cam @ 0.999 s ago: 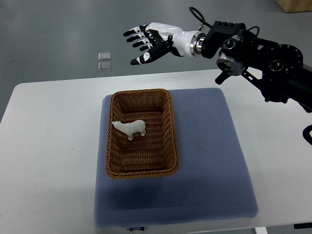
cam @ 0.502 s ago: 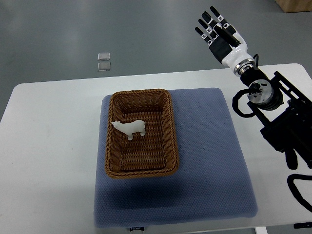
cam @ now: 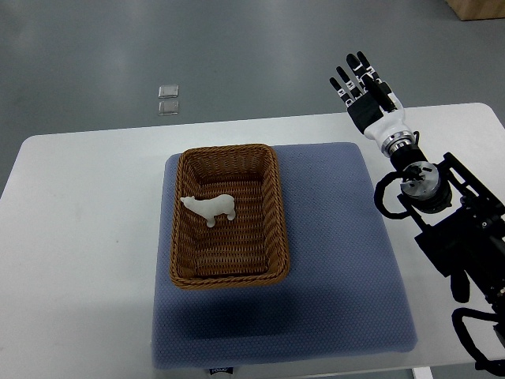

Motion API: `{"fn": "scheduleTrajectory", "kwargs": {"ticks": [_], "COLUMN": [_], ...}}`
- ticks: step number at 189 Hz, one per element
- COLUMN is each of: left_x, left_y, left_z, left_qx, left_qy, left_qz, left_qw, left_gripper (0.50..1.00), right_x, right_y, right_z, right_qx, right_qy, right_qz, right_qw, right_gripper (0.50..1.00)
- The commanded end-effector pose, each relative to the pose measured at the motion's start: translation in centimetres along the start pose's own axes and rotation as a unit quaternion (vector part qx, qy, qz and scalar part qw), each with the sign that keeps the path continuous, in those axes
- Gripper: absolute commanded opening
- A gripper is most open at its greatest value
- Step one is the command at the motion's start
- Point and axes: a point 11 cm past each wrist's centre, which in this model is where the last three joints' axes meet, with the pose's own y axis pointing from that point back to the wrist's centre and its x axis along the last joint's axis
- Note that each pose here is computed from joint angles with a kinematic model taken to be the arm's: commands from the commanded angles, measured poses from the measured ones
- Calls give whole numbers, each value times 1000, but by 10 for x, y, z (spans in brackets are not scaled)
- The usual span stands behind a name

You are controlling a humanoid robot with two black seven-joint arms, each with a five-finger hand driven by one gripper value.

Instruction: Place white bear in brown basket with right hand

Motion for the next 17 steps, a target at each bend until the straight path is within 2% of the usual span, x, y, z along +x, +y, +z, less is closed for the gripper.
{"fn": "scheduleTrajectory", "kwargs": {"ticks": [1, 17], "left_x": [-1, -1], "left_y": [0, 0], "left_z": [0, 0], "left_qx": [0, 0], "left_qy": [-1, -1], "left_qz": [-1, -1], "left_qw": [1000, 1000], "left_gripper": [1000, 1000], "right_x": [2, 2], "right_y": [1, 1], "right_z": [1, 1], "right_qx": [-1, -2], "right_qy": [0, 0], "right_qz": [2, 3], "right_qw": [1000, 1000], "right_gripper": [926, 926]}}
